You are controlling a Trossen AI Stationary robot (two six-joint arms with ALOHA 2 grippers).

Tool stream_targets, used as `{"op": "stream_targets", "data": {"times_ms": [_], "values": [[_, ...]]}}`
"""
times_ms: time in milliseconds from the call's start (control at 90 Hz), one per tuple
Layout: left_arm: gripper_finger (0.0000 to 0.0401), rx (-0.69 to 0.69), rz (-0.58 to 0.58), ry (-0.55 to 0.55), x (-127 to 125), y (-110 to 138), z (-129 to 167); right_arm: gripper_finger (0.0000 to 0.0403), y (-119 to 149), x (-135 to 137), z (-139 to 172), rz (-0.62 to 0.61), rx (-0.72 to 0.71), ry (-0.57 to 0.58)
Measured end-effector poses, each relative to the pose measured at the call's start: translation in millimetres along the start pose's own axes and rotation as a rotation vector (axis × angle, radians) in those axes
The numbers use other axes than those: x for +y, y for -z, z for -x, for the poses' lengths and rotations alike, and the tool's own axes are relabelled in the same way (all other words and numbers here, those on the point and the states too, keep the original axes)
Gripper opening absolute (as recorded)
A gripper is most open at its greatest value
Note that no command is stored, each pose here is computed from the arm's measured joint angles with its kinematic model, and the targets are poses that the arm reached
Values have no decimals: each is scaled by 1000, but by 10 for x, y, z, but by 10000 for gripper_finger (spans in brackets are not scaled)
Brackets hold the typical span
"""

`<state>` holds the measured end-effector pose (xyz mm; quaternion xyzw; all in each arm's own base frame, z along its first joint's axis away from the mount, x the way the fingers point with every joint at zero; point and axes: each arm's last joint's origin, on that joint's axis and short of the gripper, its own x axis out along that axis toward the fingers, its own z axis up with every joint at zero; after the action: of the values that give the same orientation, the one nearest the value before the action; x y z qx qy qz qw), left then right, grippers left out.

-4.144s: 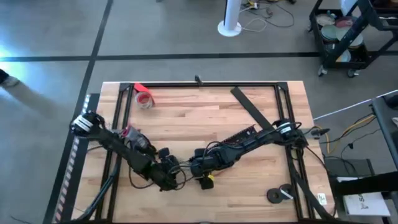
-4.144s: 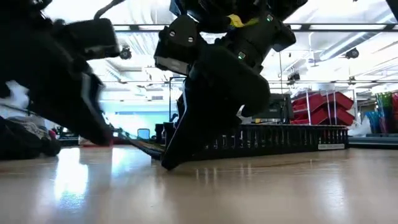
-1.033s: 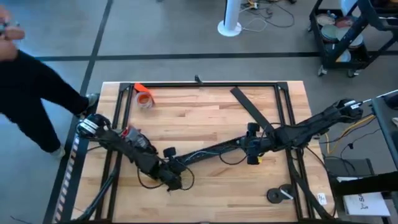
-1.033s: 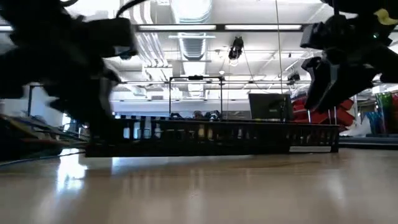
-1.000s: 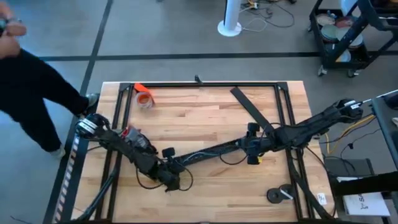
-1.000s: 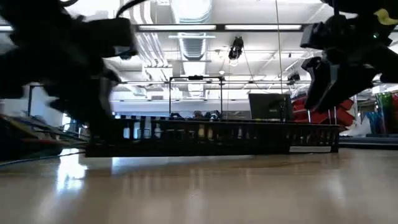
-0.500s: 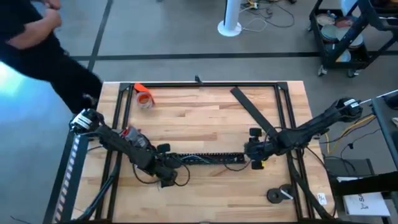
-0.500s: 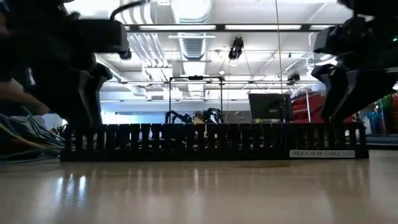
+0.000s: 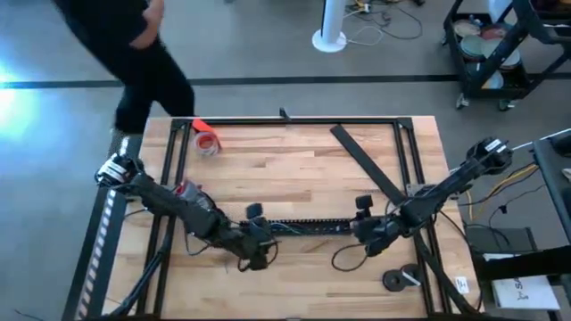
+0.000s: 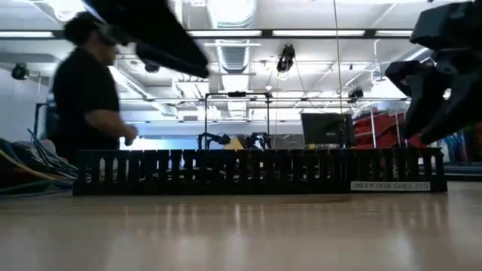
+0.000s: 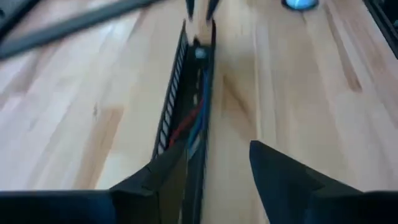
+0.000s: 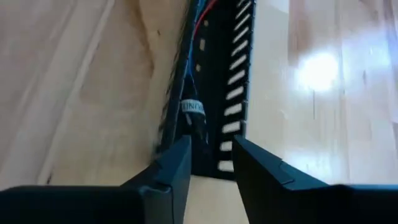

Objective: Ziptie cables
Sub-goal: Put the zip-tied cables into the black cable duct

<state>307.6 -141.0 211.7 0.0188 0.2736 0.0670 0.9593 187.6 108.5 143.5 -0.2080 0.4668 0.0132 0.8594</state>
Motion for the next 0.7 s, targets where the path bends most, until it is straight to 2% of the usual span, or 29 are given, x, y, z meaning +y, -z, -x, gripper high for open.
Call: {"op": "stream_targets", "data": {"times_ms": [189,478,600,700], "values": [[133,-37,-67,38,-49,10,-384,104,30,75,-149,69,49,-2],[112,7,-105,134,-82,-89,-882,142,-47,133,-237,88,-13,-60],[108,69,-127,172,-104,-70,-1061,148,-45,143,-265,100,-9,-59],[104,130,-150,190,-124,-45,-1172,146,-42,157,-270,155,-11,-60]]}}
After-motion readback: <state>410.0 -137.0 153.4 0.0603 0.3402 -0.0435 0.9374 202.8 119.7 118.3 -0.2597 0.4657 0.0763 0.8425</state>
